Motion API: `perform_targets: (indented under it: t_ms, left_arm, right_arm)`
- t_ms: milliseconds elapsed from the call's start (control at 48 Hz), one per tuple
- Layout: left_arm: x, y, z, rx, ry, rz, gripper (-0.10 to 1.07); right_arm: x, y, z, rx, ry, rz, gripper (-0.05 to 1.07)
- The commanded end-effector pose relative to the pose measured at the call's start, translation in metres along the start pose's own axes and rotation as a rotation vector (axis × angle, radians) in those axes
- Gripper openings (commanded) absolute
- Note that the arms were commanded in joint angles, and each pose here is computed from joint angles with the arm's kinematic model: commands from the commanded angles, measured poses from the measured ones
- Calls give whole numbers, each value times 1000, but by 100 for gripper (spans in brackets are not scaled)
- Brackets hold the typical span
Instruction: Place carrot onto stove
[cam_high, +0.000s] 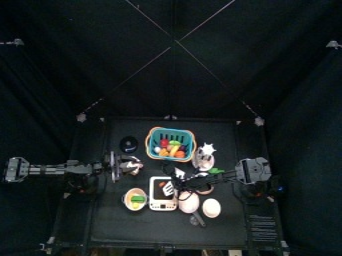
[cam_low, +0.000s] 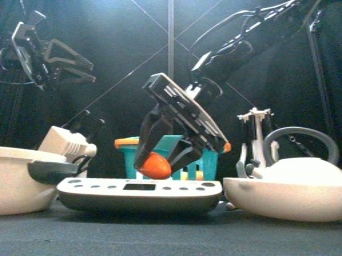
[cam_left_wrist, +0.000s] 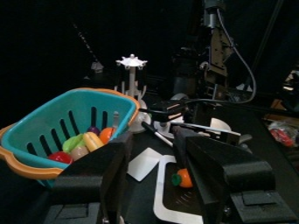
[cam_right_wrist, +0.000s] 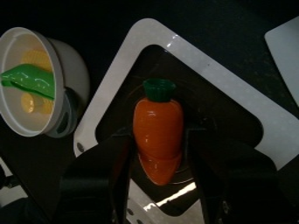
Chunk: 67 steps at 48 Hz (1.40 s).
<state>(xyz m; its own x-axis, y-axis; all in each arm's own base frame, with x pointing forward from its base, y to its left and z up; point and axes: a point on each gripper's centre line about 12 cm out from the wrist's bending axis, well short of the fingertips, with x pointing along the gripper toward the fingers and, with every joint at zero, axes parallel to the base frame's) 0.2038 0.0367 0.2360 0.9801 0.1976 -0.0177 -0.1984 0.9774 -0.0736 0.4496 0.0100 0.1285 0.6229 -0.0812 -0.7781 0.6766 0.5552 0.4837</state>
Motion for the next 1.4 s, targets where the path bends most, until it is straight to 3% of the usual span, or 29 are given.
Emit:
perform_targets:
  t_ms: [0, 104, 250, 417, 604, 812, 917, 1125, 1375]
  left_arm:
    - [2, 0, 5, -2, -14, -1, 82]
    - [2, 0, 5, -1, -14, -1, 82]
    - [2, 0, 5, -1, -14, -1, 82]
    - [2, 0, 4, 0, -12, -1, 82]
    - [2, 0, 5, -1, -12, -1, 82]
    - [2, 0, 4, 0, -8, -1, 82]
    - [2, 0, 4, -1, -9, 1, 82]
    - [2, 0, 4, 0, -6, 1, 82]
    - [2, 0, 3, 0, -5, 1, 82]
  right_arm:
    - [-15, 12, 11, 3, -29, 40, 78]
    - [-17, 13, 13, -8, -37, 44, 81]
    - [-18, 15, 14, -14, -41, 46, 96]
    - [-26, 19, 21, -26, -59, 37, 96]
    - [-39, 22, 35, -64, -99, -29, 96]
    - [-56, 43, 49, -127, -167, 67, 94]
    - [-49, 54, 49, -156, -176, 132, 86]
    - [-24, 44, 40, -112, -128, 91, 47]
    - [-4, 40, 42, -100, -117, 23, 45]
